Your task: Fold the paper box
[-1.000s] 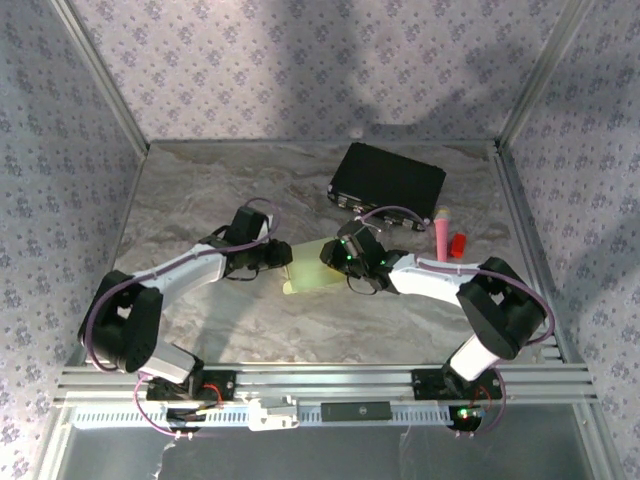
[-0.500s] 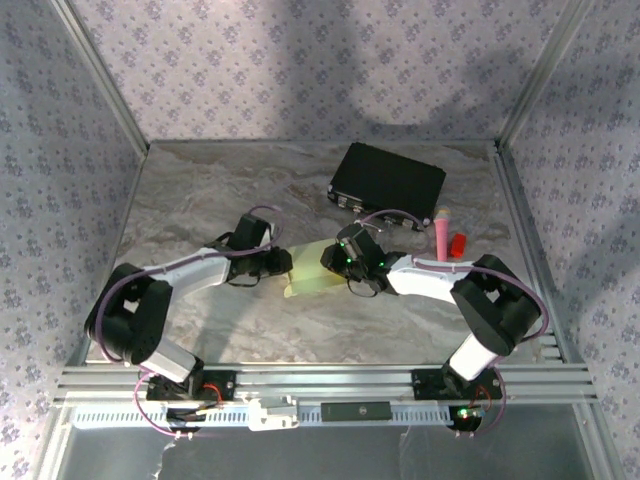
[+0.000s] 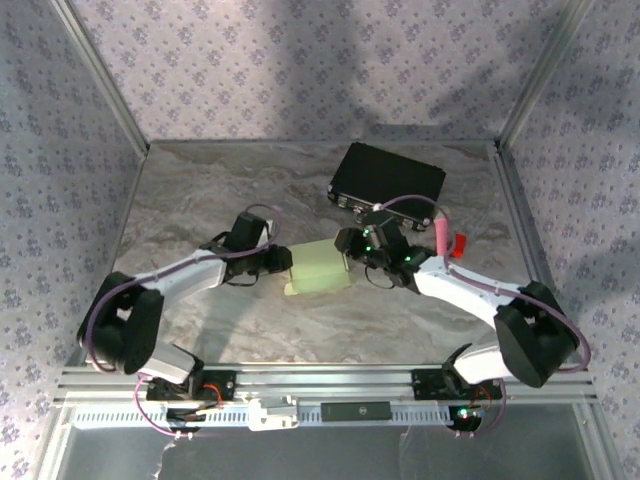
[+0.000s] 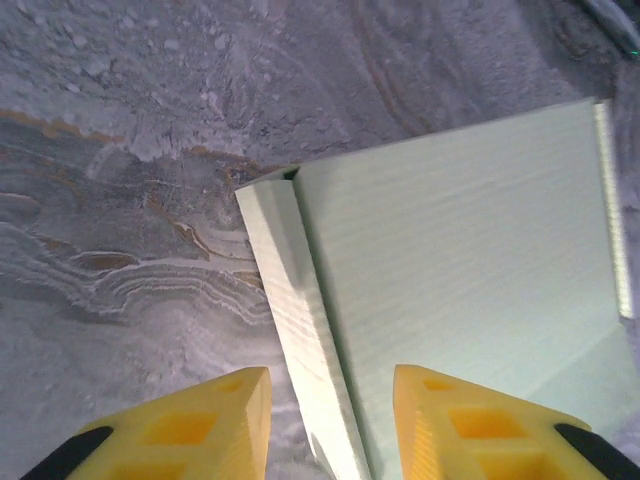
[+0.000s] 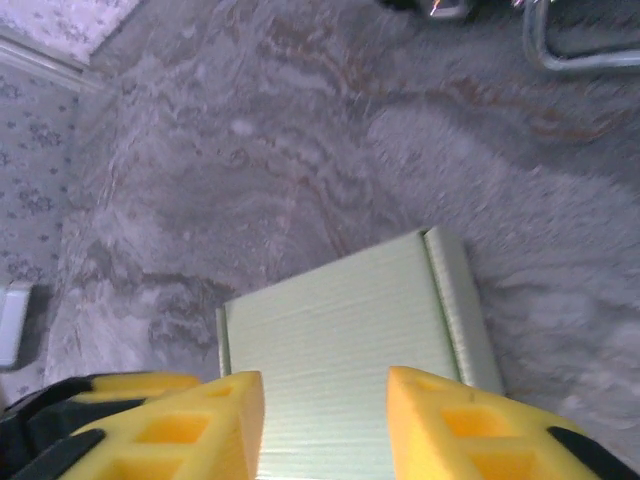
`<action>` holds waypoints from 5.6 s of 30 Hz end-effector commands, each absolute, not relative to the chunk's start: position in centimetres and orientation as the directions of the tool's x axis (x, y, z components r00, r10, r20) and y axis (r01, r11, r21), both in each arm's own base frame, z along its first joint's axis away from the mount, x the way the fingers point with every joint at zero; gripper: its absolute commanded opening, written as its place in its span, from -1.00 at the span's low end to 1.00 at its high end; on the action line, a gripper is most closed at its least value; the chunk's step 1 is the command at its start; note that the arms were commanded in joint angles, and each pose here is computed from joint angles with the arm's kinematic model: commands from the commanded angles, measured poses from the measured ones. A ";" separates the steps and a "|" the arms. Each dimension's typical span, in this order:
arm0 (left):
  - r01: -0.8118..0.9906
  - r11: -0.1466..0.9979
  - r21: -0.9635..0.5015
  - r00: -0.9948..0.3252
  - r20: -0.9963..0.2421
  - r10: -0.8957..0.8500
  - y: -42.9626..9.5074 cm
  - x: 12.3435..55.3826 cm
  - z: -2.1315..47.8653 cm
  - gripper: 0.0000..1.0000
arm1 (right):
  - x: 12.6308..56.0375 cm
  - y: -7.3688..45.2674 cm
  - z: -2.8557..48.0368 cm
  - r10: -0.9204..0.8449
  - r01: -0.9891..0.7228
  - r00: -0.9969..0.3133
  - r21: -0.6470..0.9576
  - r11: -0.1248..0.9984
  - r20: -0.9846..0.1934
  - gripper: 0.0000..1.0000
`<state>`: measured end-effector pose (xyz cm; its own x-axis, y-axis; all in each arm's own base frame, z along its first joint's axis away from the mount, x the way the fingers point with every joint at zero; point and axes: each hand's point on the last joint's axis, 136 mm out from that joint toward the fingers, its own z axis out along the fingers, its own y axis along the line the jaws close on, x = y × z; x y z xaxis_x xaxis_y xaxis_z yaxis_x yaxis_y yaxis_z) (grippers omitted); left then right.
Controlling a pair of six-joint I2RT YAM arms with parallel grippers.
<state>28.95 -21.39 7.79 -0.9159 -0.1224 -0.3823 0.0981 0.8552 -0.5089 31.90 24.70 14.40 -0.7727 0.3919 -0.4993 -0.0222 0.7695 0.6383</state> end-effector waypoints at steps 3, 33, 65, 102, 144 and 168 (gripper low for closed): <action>0.102 0.858 -0.504 -0.910 -0.395 -0.124 -20.3 28.5 10.4 -0.09 | 31.0 21.5 11.4 0.265 -0.041 -0.828 0.524 0.851 -0.494 0.02; 0.033 0.811 -0.584 -0.948 -0.276 -0.160 -20.7 28.7 4.0 -0.42 | 31.1 25.5 7.0 0.103 -0.144 -0.957 0.751 0.644 -0.271 0.24; -0.024 0.747 -0.665 -0.831 -0.402 -0.385 -17.7 29.3 12.7 0.29 | 31.0 28.2 10.1 0.249 -0.020 -0.959 0.909 0.416 -0.135 -0.05; -0.474 0.067 -0.878 -0.733 0.351 -0.583 -21.3 31.0 15.4 0.78 | 31.3 28.3 17.3 0.210 0.374 -0.922 0.890 0.259 0.326 -0.10; -0.768 0.001 -0.640 -0.422 0.506 -0.752 -18.0 26.4 10.2 -0.13 | 30.3 20.9 20.2 0.330 0.040 -0.921 0.793 0.607 -0.207 0.36; -0.936 -0.119 -0.330 -0.087 0.548 -0.832 -13.9 23.8 4.3 -0.16 | 26.5 30.2 15.6 -0.427 -0.536 -0.600 -0.057 0.843 -0.677 0.18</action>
